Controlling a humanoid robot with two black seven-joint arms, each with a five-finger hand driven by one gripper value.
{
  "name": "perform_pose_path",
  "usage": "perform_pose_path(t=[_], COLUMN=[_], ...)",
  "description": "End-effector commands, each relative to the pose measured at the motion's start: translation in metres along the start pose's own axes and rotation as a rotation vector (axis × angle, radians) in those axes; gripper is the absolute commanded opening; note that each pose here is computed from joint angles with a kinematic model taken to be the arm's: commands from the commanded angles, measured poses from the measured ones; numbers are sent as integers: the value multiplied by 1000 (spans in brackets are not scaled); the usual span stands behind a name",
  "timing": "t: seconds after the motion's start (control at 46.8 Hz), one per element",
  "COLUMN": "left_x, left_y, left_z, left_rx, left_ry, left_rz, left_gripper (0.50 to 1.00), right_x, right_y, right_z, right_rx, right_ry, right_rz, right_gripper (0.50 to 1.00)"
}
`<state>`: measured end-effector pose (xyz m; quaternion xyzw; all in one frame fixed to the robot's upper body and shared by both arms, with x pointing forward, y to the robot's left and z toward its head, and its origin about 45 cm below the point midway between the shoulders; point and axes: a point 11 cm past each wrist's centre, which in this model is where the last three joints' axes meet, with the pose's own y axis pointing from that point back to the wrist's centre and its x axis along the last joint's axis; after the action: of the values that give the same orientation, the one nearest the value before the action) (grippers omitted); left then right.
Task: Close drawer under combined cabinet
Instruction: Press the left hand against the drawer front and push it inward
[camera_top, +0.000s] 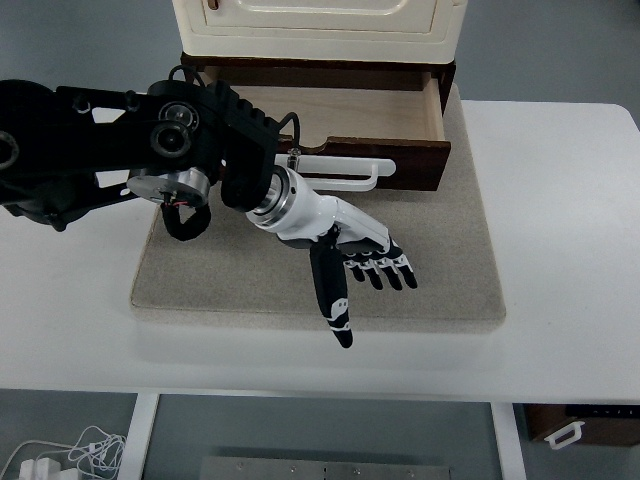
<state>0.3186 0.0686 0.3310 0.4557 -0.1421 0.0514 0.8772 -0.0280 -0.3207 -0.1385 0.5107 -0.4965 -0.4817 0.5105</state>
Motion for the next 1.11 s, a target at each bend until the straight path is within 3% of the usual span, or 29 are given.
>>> perform_pose_path(t=[0.0, 1.089], left_x=[0, 56], left_y=[-3, 6], left_z=[-7, -46], left_rx=[28, 181], left_ry=[-15, -59], left_rz=[6, 151], left_gripper=[996, 994], right_x=[0, 0], right_y=[0, 0], right_z=[0, 1], right_rx=[0, -1], right_ry=[-1, 0], right_rz=[0, 0], right_gripper=[952, 952])
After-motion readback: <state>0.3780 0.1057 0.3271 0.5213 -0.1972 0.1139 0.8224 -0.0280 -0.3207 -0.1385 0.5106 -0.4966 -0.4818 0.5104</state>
